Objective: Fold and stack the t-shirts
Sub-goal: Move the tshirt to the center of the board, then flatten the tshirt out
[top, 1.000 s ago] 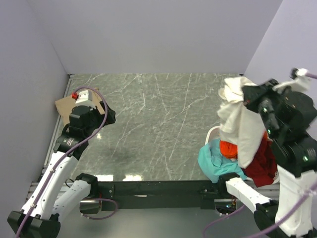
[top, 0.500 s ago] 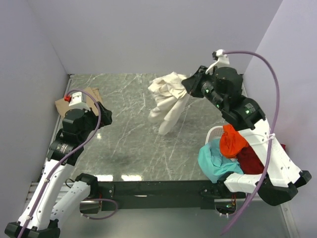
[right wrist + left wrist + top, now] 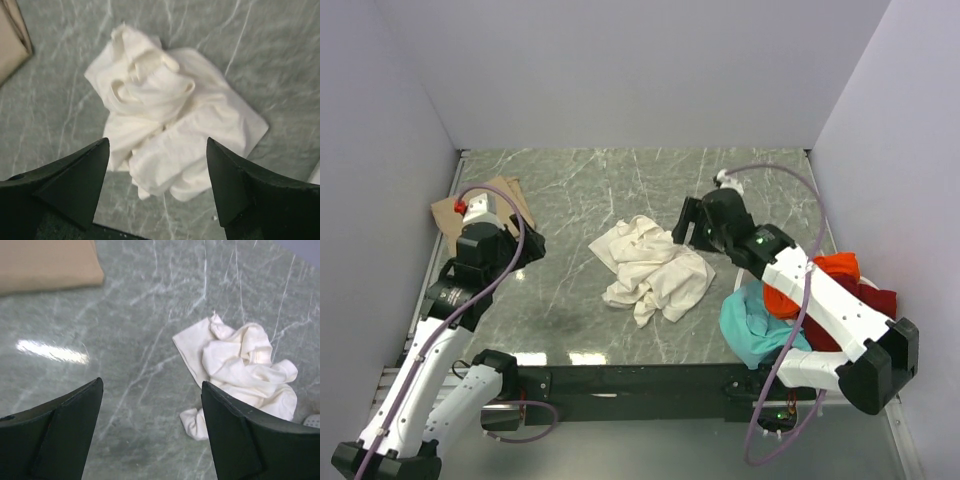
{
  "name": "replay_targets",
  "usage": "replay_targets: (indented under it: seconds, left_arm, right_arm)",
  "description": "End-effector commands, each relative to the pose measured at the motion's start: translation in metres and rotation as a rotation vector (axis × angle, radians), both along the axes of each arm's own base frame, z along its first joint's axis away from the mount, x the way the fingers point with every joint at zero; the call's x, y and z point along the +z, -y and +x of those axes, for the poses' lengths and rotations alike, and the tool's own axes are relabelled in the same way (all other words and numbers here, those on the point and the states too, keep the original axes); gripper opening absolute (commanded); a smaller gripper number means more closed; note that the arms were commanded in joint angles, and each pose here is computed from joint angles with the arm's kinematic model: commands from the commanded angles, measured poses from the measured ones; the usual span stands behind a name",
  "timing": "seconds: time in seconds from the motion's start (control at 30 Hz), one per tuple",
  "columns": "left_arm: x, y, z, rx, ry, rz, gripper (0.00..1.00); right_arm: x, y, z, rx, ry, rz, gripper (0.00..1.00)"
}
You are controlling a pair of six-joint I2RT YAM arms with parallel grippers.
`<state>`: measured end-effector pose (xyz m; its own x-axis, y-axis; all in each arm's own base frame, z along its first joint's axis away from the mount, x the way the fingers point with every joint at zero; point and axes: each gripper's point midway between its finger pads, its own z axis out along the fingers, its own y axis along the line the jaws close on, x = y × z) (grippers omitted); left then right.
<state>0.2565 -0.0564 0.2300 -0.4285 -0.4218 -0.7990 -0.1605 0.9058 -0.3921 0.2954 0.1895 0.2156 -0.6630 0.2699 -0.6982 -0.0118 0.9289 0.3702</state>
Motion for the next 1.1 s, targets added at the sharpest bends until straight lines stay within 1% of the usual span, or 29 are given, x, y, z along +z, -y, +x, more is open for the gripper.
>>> replay_targets:
  seconds: [0.0, 0.07, 0.1, 0.2, 0.23, 0.43, 0.5, 0.53, 0.6, 0.63, 0.73, 0.87, 0.9, 1.0, 1.03, 1.07]
  left_arm:
    - [-0.022, 0.022, 0.002, -0.029, -0.063, -0.105, 0.84]
    - [-0.035, 0.036, 0.001, -0.052, -0.105, -0.136, 0.84]
    - [-0.045, 0.042, 0.002, -0.063, -0.131, -0.143, 0.84]
    - [-0.063, 0.065, -0.004, -0.124, -0.179, -0.180, 0.84]
    - [-0.066, 0.075, -0.003, -0.151, -0.184, -0.204, 0.84]
    - [-0.086, 0.120, -0.010, -0.305, -0.221, -0.241, 0.86]
    - [-0.085, 0.137, -0.010, -0.363, -0.212, -0.264, 0.87]
    - [-0.093, 0.143, -0.010, -0.377, -0.233, -0.264, 0.87]
    - [-0.093, 0.156, -0.008, -0.421, -0.226, -0.271, 0.87]
    - [-0.102, 0.161, -0.007, -0.430, -0.251, -0.261, 0.88]
    - [-0.110, 0.177, -0.002, -0.468, -0.279, -0.263, 0.88]
    - [-0.116, 0.197, 0.009, -0.496, -0.303, -0.277, 0.88]
    - [-0.125, 0.200, 0.010, -0.494, -0.329, -0.270, 0.87]
    - [-0.133, 0.209, 0.011, -0.503, -0.365, -0.272, 0.82]
    - [-0.131, 0.214, 0.011, -0.515, -0.355, -0.286, 0.78]
    - [-0.132, 0.216, 0.011, -0.517, -0.357, -0.293, 0.75]
  right_arm:
    - [0.001, -0.022, -0.014, 0.048, 0.001, 0.176, 0.83]
    - [-0.010, -0.030, -0.020, 0.068, -0.035, 0.216, 0.82]
    - [-0.025, -0.029, -0.025, 0.070, -0.068, 0.207, 0.81]
    - [-0.047, -0.032, -0.033, 0.082, -0.124, 0.193, 0.79]
    - [-0.051, -0.035, -0.037, 0.092, -0.135, 0.187, 0.79]
    - [-0.071, -0.052, -0.051, 0.134, -0.197, 0.163, 0.78]
    - [-0.079, -0.060, -0.058, 0.152, -0.222, 0.153, 0.78]
    - [-0.080, -0.063, -0.059, 0.152, -0.227, 0.159, 0.78]
    - [-0.090, -0.069, -0.062, 0.158, -0.249, 0.140, 0.78]
    - [-0.092, -0.072, -0.062, 0.155, -0.252, 0.142, 0.78]
    - [-0.110, -0.078, -0.062, 0.153, -0.294, 0.119, 0.77]
    - [-0.134, -0.078, -0.056, 0.121, -0.346, 0.043, 0.74]
    - [-0.136, -0.078, -0.056, 0.120, -0.354, 0.028, 0.74]
    - [-0.140, -0.077, -0.054, 0.114, -0.362, 0.007, 0.64]
    - [-0.137, -0.076, -0.053, 0.112, -0.354, 0.012, 0.57]
    - [-0.135, -0.074, -0.052, 0.102, -0.346, 0.009, 0.54]
